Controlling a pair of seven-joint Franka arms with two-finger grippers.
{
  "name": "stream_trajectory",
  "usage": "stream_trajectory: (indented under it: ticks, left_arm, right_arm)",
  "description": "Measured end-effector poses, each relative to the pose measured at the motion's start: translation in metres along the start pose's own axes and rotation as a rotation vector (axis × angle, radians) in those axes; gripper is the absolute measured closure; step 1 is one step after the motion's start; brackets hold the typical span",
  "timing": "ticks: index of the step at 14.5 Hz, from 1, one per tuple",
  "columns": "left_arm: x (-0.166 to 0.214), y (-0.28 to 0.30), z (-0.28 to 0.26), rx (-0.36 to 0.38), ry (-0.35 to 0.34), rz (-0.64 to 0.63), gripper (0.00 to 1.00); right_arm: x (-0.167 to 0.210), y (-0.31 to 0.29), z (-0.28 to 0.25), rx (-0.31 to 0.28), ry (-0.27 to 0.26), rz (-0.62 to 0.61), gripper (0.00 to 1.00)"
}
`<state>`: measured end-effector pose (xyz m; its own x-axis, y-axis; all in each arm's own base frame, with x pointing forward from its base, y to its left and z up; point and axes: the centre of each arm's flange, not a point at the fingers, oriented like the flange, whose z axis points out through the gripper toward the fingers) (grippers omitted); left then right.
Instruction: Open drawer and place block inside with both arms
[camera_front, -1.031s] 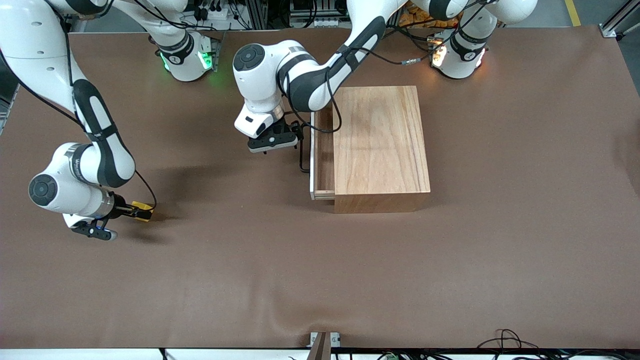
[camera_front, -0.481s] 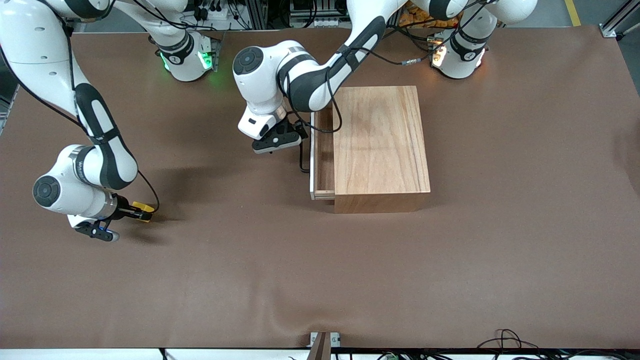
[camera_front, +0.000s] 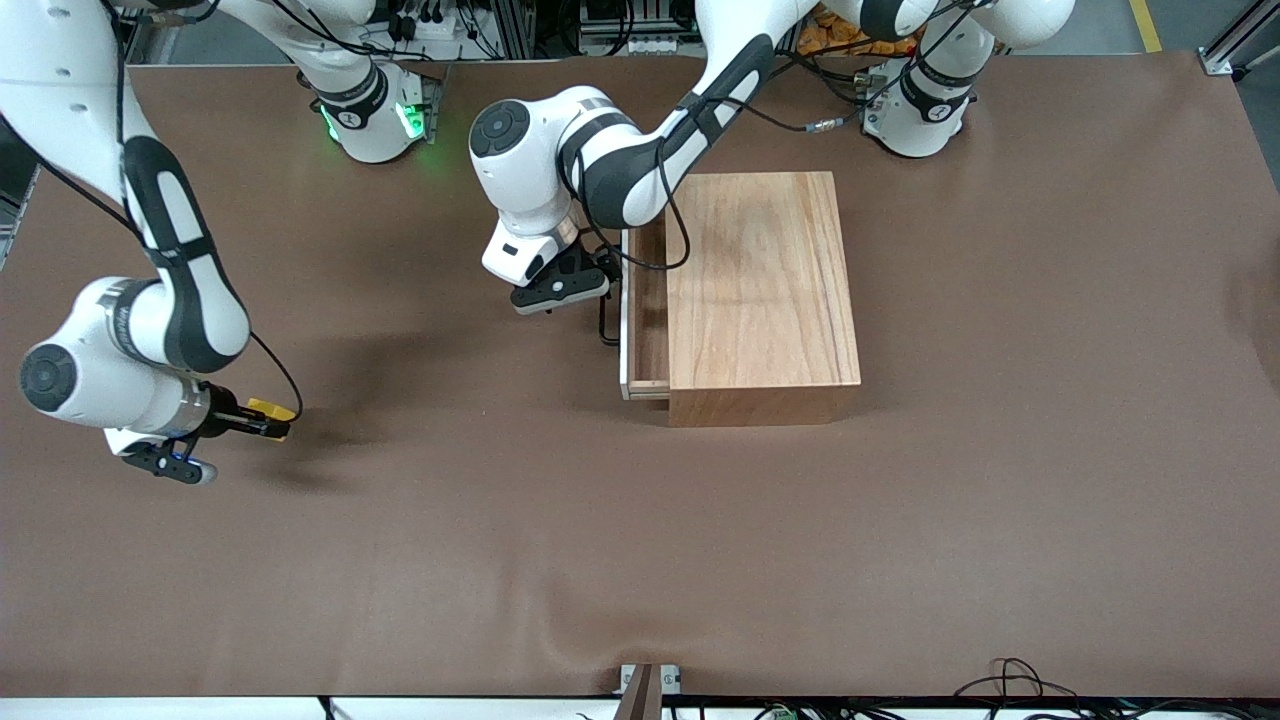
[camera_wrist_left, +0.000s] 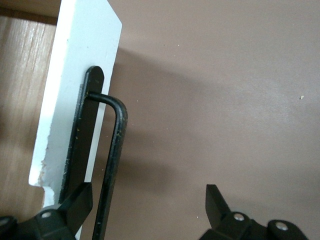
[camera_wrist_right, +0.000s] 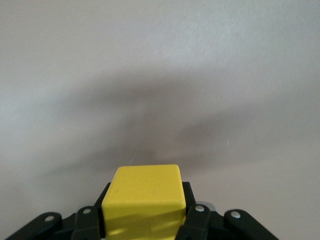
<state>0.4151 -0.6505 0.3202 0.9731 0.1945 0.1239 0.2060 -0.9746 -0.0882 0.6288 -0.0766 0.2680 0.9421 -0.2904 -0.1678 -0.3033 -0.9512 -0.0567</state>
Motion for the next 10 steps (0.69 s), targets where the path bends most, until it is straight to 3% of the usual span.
stream_trajectory:
  ticks: [2,5,7,10]
  left_arm:
    - [0.0,0.0,0.001,0.002,0.0,0.0,0.0]
    - [-0.001,0.0,0.008,0.011,-0.003,0.002,0.0]
    - [-0.003,0.001,0.019,0.024,-0.007,0.004,0.0]
    - [-0.007,0.003,0.03,0.033,-0.01,0.01,0.0]
  right_arm:
    - [-0.015,-0.011,-0.045,0.062,-0.099,0.016,0.44]
    - [-0.032,-0.015,-0.093,0.128,-0.195,0.043,0.44]
    - [-0.034,-0.018,-0.096,0.17,-0.221,0.132,0.44]
    - [-0.031,-0.034,-0.088,0.184,-0.222,0.208,0.44]
